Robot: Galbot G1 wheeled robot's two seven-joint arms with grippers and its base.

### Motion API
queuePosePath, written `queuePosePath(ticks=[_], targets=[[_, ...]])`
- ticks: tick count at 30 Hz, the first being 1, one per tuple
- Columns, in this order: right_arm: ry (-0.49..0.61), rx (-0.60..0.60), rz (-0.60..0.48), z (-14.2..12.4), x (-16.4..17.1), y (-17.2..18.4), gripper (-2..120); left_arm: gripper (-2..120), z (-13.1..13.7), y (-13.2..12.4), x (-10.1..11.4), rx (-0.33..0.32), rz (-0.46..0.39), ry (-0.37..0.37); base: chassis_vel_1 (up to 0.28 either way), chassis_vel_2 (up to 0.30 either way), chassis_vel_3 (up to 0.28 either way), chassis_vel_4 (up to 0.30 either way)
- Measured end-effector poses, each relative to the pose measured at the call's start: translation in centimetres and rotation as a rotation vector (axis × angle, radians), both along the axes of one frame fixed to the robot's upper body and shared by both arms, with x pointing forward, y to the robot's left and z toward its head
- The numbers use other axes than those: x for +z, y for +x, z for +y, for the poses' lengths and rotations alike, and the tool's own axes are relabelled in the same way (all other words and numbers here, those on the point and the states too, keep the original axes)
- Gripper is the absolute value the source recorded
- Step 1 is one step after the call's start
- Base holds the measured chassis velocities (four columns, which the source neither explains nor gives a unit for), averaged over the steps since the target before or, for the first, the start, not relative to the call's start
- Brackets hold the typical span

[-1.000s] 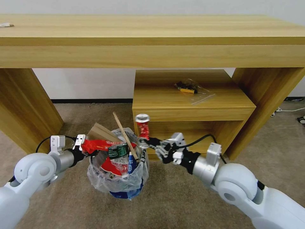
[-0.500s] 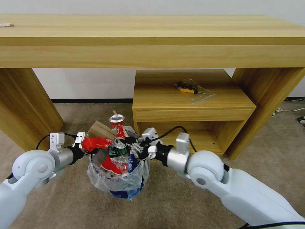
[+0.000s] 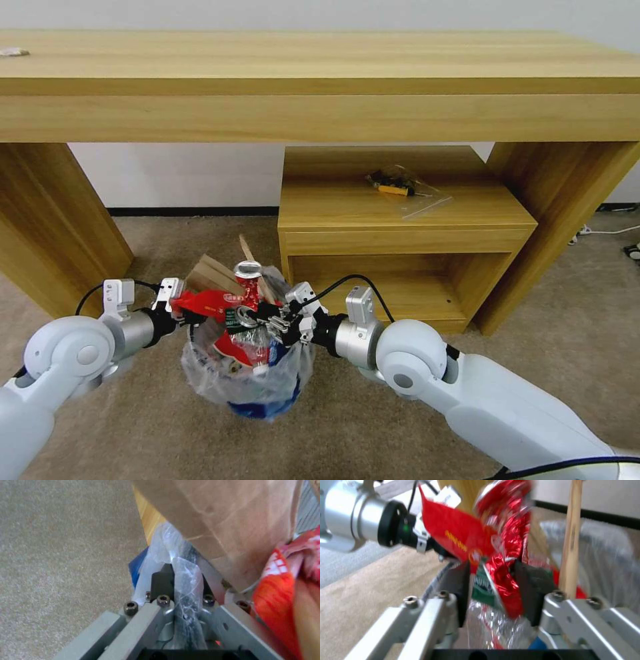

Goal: Pick up the trash bin and place the garbage on the floor into it.

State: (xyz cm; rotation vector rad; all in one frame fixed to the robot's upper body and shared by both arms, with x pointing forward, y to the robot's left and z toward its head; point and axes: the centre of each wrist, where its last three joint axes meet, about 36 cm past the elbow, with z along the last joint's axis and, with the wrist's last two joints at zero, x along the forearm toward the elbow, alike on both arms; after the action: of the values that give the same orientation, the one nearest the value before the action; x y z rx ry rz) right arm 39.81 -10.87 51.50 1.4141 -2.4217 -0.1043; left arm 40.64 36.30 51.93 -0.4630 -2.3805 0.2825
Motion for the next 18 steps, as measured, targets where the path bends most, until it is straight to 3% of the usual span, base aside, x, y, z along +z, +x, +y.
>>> queuePosePath(ticks=[9,13,18], targets=[[0.016,-0.012,-0.02,-0.3,0.6,0.1,68,0,0.0,-0.1,-0.7,0.011,0.013,-0.014,0.0,0.0,0.0,0.0],[0.032,-0.024,-0.03,-0.5,1.0,0.0,86,0,0.2,-0.1,-0.8,0.014,0.019,-0.017,0.0,0.0,0.0,0.0],[0.038,-0.033,-0.032,-0.8,1.1,-0.1,99,0,0.2,-0.1,-0.9,0.015,0.023,-0.024,0.0,0.0,0.0,0.0]])
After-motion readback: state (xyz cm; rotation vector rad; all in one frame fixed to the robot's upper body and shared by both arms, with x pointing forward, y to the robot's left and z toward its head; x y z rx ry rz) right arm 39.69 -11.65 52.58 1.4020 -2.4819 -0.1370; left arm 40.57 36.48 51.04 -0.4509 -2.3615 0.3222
